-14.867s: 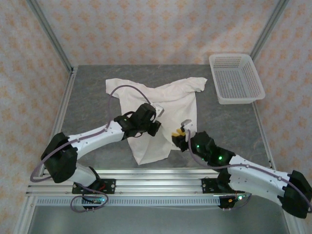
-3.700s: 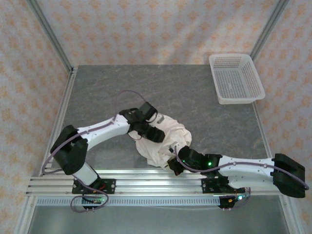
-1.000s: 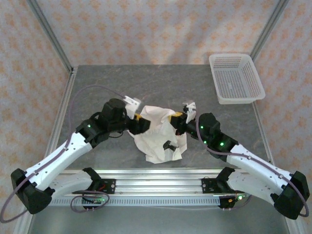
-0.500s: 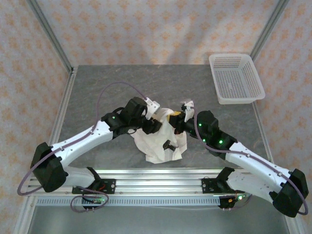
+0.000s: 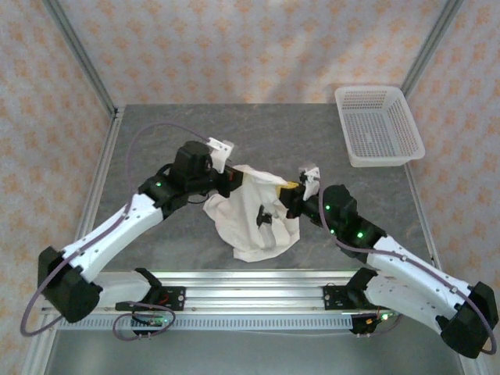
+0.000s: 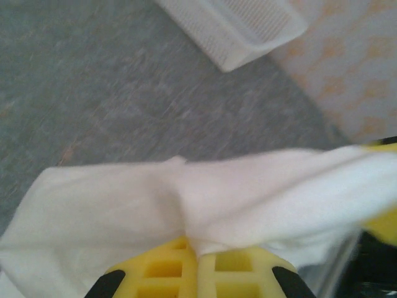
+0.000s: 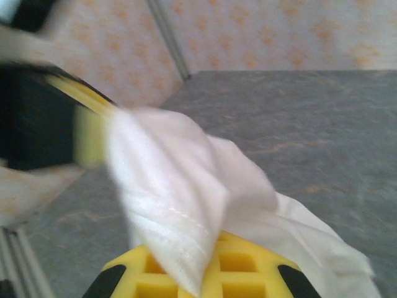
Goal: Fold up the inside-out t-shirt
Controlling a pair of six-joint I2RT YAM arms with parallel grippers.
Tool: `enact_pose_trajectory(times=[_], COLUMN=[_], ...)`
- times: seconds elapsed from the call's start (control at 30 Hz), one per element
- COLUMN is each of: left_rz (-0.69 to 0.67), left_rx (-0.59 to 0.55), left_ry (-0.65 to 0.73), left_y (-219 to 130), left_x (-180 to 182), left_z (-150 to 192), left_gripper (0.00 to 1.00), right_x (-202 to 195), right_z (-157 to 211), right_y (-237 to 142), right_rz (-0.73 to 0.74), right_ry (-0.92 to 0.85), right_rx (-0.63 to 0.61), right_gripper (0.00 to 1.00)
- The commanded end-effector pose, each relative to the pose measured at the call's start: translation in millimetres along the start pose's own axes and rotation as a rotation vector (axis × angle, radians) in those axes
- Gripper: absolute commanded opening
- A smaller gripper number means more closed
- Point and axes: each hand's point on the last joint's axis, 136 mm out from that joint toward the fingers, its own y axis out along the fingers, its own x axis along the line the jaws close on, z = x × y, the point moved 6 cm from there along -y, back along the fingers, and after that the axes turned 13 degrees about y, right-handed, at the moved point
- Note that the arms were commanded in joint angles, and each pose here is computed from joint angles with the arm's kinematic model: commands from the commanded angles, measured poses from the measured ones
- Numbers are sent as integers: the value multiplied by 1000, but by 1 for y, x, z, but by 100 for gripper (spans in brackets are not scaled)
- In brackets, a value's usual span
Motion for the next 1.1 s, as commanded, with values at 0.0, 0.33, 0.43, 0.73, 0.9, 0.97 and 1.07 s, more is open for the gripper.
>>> enact_pose_trajectory(times=[0.0,0.33,0.43,0.73,0.9,0.97,1.07], left_rz=[84,151,168,123,18,-84,-142], left_rx=[-92,-77,-48,367,460,483,535], left_ry=[-7,-50,-51,135,175,167,166], left_y=[-37,-26,-17,17,46,59,80], left_x=[-19,-22,-22,-45,-61,-53,-45], left_z=[-28,-27,-25,52,83,87,96], left_gripper=[0,0,0,20,41,44,49], right_x=[-53,-33,-11,-39,-72,-78,-81], right_z=[42,52,35,25,28,30,34], right_y=[-2,-15,-19,-8,-36,-47,-55], right_rz=[248,110,16,263,502,549,546], right_ry=[-88,-105,-162,-83,5,32,63], right_rx=[78,223,218,127,5,-13,-29], right_gripper=[0,45,48,45,46,46,46])
